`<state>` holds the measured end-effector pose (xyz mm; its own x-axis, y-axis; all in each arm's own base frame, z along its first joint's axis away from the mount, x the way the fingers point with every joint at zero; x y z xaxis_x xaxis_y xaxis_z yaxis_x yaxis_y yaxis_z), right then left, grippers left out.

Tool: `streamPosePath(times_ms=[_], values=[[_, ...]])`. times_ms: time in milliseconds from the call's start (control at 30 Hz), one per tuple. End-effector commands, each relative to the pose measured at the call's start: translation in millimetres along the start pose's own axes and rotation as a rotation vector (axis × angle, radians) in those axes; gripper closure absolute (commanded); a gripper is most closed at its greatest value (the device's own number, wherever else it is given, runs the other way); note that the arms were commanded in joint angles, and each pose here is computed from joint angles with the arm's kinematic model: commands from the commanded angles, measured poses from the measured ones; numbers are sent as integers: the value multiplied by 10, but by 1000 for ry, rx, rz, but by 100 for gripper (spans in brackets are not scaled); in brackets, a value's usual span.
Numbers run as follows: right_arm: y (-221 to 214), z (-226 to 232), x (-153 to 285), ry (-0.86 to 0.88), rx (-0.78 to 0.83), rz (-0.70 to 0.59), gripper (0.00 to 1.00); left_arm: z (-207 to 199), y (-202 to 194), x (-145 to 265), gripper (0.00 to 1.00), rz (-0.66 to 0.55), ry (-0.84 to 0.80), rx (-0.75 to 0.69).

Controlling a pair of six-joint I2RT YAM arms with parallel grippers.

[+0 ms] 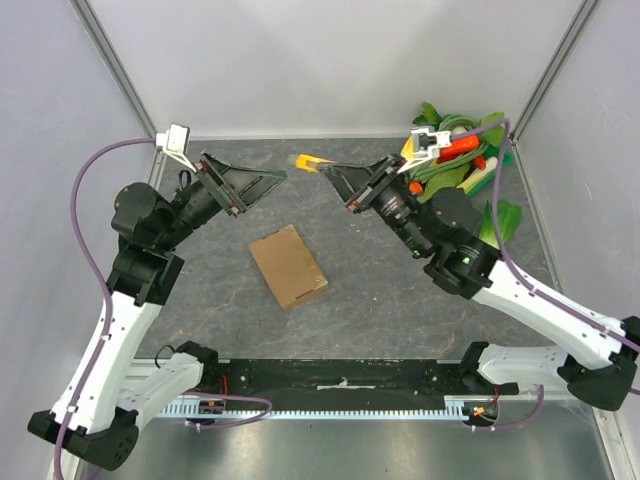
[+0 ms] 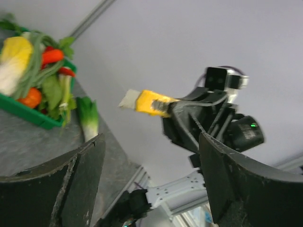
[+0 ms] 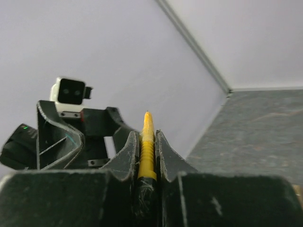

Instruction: Unpack the express box

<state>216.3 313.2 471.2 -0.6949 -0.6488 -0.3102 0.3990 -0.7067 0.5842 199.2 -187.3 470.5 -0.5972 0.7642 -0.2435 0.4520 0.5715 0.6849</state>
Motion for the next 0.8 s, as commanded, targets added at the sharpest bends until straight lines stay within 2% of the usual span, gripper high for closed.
streamPosePath(times_ms=[0,67,200,367,500,567,767], values=[[208,-259,241,-142,144,-12,100,413,-122,190,16,85,278,-154],[187,-389,280,-197,194,8,100,721,-197,274,16,108,435,-164],[24,-736,380,-309,316,83,100,1481,-767,588,16,308,744,-64],[-156,-1034,436,-376,388,139,100,2129,-1348,824,16,476,932,33],[-448,-1348,498,-404,419,207,100,2577,-1691,1001,15,526,1030,44],[-593,-1502,520,-420,435,249,100,2682,-1744,982,14,528,1023,52],[-875,-1752,519,-420,443,305,100,2997,-2016,1236,16,580,1093,211]])
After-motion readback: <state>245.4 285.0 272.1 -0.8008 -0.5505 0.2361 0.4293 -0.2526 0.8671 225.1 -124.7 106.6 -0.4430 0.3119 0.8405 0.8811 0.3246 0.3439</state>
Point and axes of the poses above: each gripper's point midway between its finger pads, its own x axis back along the fingers, its own z axis along the line the jaws close on, y = z × x, the point moved 3 cm from there along x, back along the fingers, and after that the axes turned 8 degrees about -x, right-handed, at the moved point
